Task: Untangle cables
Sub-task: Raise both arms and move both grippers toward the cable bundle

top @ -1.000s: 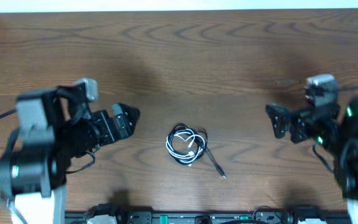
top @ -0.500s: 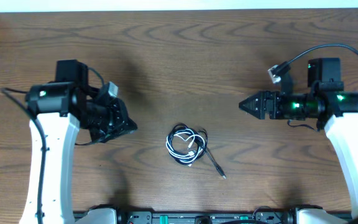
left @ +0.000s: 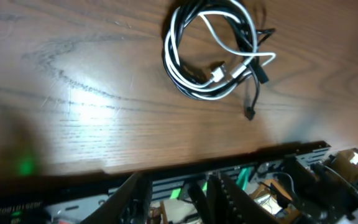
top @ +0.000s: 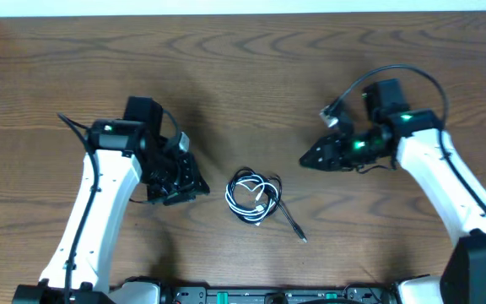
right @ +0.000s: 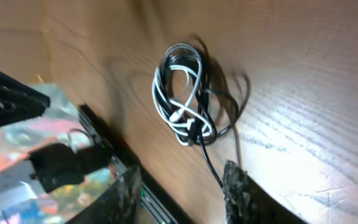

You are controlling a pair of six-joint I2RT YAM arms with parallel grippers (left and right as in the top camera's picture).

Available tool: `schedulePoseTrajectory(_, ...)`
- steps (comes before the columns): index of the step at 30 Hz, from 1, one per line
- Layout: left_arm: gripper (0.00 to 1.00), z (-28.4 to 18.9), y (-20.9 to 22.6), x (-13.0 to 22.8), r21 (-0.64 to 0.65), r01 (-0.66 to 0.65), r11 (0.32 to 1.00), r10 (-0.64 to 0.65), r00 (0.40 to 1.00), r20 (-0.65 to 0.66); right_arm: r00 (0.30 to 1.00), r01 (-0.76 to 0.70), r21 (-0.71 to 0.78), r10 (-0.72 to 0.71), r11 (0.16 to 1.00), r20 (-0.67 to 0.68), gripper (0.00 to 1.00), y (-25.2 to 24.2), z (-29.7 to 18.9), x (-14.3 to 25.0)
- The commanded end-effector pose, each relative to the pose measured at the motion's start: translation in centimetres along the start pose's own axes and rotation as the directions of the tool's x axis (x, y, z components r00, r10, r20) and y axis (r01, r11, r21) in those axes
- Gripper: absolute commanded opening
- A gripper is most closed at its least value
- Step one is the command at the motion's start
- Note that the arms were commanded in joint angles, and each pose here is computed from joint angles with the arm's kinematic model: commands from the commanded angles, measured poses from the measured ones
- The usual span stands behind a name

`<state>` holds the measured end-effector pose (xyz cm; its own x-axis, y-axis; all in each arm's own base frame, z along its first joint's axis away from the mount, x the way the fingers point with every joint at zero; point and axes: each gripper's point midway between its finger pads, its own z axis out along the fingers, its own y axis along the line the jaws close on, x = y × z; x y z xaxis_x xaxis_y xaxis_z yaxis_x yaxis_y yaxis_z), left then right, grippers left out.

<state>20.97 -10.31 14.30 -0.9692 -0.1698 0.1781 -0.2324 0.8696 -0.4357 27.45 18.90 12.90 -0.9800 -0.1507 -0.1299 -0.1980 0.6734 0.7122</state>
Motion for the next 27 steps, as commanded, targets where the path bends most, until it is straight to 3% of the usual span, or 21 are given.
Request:
schedulePoseTrajectory(1,0.35,1.7,0.7,0.1,-0.021,0.02,1.0,-0.021,1.0,-0.013,0.999,-0.002,0.102,0.006,0.995,-0.041,0.45,-0.9,2.1,0.1)
schedulePoseTrajectory(12,0.37,6.7,2.4,-0.7,-0.007,0.064,0.998,-0.064,0.998,0.027,0.994,0.043,0.243,-0.017,0.969,-0.108,0.47,-2.2,8.3,0.5)
schedulePoseTrajectory(18,0.38,7.9,2.4,-1.5,0.0,0.071,0.997,-0.071,0.995,0.069,0.986,0.077,0.239,-0.039,0.968,-0.161,0.38,-2.0,10.8,1.5)
schedulePoseTrajectory(27,0.39,9.5,3.4,-1.7,-0.094,0.086,0.992,-0.074,0.99,0.121,0.975,0.121,0.243,-0.069,0.962,-0.211,0.2,-1.4,12.4,2.8)
